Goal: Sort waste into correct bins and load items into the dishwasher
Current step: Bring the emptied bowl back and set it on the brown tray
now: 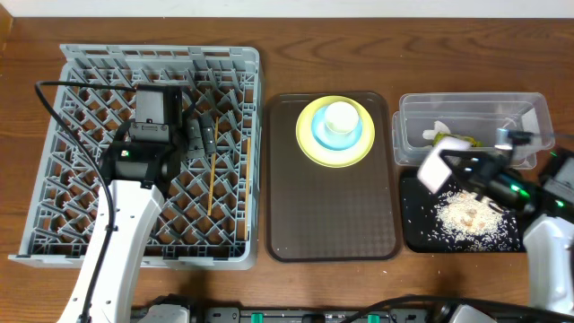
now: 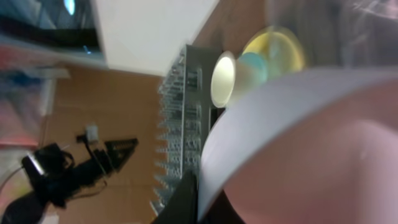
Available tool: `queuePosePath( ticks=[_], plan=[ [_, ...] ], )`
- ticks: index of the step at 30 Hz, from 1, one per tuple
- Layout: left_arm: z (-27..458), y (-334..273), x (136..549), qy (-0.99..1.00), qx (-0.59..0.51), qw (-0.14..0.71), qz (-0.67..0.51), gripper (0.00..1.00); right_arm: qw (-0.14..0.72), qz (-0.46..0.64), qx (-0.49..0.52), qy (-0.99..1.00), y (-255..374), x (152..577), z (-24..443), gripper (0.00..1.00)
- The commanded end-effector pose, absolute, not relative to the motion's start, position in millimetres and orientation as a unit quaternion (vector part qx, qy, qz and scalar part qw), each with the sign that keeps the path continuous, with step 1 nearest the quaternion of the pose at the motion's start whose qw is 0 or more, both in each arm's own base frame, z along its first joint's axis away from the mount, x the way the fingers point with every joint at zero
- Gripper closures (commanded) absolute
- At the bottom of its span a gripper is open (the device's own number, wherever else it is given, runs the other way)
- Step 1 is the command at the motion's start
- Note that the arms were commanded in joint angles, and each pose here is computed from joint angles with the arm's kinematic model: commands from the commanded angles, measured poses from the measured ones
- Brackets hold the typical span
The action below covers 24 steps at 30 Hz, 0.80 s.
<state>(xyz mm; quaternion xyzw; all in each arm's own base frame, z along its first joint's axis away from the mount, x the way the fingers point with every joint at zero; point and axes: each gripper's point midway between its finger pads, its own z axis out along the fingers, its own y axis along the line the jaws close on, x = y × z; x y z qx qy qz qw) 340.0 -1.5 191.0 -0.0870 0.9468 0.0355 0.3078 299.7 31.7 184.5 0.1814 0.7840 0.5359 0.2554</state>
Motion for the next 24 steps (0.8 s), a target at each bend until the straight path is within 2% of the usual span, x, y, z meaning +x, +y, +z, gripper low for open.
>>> queuePosePath(
  ticks=[1,5,13,24],
  plan=[
    [193,2,340,0.945,-0.092,0.311,0.041,0.06,0.27,0.461,0.155,0.831,54,302,194,0.99],
    [193,2,341,0.945,-0.092,0.311,0.041,0.06,0.282,0.37,0.102,0.88,91,289,187,0.99],
    [193,2,341,0.945,-0.092,0.311,0.041,0.06,0.302,0.151,-0.037,0.941,143,267,145,0.99],
    [193,2,340,0.945,-0.092,0.311,0.041,0.06,0.238,0.118,-0.142,0.954,208,251,81,0.99]
  ],
)
